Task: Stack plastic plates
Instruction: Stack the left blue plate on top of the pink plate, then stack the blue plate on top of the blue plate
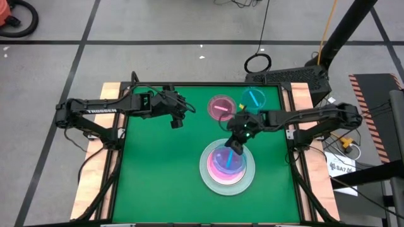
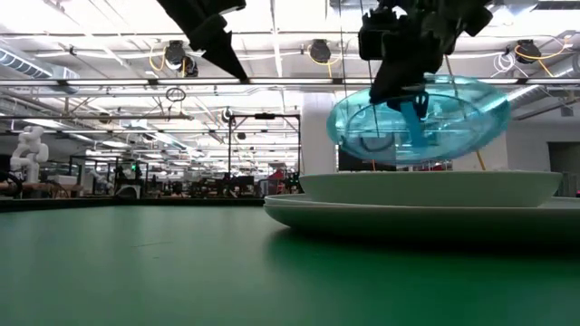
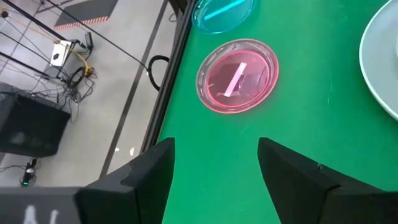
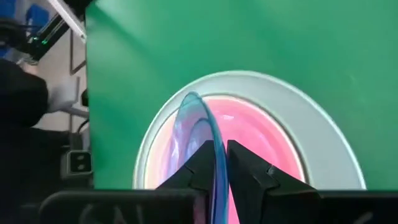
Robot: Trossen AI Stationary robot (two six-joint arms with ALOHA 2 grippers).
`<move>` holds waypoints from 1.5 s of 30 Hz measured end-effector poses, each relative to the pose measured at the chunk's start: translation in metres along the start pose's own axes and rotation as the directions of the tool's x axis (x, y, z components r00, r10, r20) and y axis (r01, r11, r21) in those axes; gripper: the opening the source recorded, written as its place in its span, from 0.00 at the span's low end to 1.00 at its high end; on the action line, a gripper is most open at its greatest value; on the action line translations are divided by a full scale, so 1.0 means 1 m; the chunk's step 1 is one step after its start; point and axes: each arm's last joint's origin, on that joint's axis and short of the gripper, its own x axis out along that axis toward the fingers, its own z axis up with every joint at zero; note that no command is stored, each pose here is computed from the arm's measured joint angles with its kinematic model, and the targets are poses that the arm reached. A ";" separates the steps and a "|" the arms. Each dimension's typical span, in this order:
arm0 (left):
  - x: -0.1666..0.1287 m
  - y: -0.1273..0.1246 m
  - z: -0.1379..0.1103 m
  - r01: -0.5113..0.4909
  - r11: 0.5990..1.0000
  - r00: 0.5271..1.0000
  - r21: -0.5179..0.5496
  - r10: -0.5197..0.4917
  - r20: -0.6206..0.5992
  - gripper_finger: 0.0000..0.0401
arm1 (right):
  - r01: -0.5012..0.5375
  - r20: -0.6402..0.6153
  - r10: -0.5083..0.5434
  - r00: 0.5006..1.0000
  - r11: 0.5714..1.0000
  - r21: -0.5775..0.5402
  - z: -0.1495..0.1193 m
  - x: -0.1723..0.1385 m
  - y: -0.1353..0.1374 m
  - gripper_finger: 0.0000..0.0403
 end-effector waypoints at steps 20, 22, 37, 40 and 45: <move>0.000 0.000 0.000 0.000 1.000 1.000 0.026 0.000 -0.003 0.59 | 0.104 0.060 -0.105 0.993 0.995 0.012 -0.007 0.014 -0.001 0.10; 0.000 0.000 0.000 0.000 0.999 1.000 0.036 0.000 -0.001 0.59 | 0.113 0.050 -0.114 0.992 0.993 0.019 -0.007 0.017 -0.002 0.11; 0.000 0.001 0.004 -0.013 0.997 0.999 0.081 0.010 0.035 0.59 | 0.186 0.043 -0.187 0.981 0.982 0.039 -0.006 0.027 -0.012 0.28; 0.000 0.001 0.004 -0.014 0.996 0.999 0.092 0.011 0.036 0.59 | 0.207 0.061 -0.207 0.976 0.978 0.012 -0.006 0.027 -0.012 0.31; 0.000 0.001 0.004 -0.014 0.995 0.999 0.099 0.010 0.036 0.59 | 0.206 0.065 -0.205 0.977 0.978 -0.009 -0.005 0.027 -0.012 0.32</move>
